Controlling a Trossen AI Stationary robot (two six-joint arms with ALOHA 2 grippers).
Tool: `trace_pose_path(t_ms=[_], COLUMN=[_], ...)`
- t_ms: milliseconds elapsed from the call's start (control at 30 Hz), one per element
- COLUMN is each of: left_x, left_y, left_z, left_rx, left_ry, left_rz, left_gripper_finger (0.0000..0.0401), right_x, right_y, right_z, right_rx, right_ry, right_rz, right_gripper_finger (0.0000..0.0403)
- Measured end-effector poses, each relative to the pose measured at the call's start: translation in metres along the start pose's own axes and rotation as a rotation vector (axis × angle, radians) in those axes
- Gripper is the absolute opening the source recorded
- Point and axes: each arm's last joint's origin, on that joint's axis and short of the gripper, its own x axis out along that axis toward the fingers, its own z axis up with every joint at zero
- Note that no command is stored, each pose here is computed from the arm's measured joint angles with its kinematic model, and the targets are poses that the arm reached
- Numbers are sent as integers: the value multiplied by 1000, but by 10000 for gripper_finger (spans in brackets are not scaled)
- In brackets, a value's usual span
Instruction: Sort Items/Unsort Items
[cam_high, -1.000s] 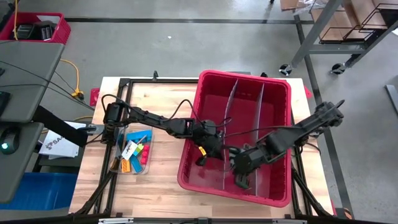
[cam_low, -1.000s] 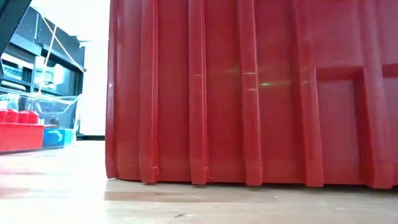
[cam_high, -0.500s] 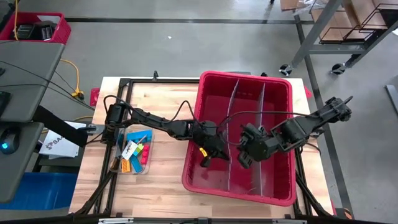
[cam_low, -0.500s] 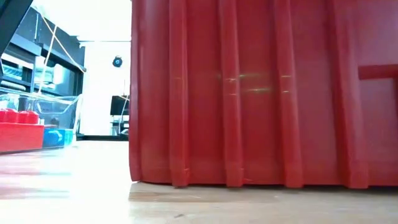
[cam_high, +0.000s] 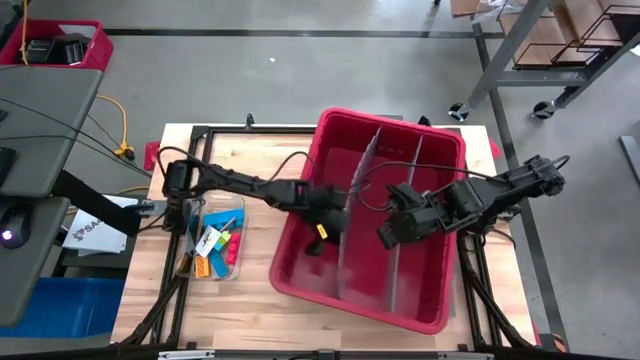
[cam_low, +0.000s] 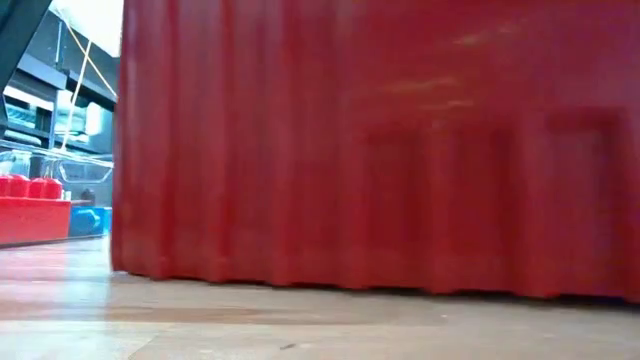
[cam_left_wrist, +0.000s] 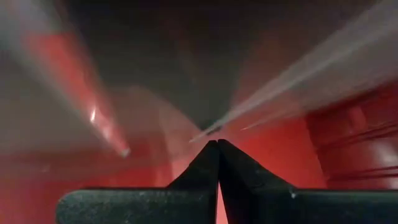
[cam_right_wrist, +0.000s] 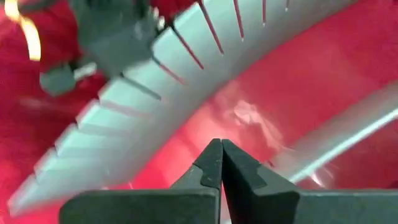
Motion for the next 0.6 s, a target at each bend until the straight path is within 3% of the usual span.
trace_pose_path(t_ms=[100, 267, 333, 433, 600], left_x=[-19, -56, -66, -77, -74], left_y=[9, 25, 33, 53, 87], left_z=[-4, 0, -1, -4, -10], left_rx=[-7, 68, 112, 163, 276], left_ry=[41, -8, 9, 25, 46], left_rz=[18, 84, 162, 307, 369], left_gripper_finger=[0, 0, 0, 0, 0], right_x=[0, 0, 0, 0, 0], right_y=[-1, -1, 0, 1, 6], right_z=[1, 1, 1, 0, 2], right_rx=[-13, -16, -18, -18, -42], right_ry=[-4, -6, -4, -9, -29], right_rz=[-4, -6, -4, 9, 54], right_gripper_finger=[0, 0, 0, 0, 0])
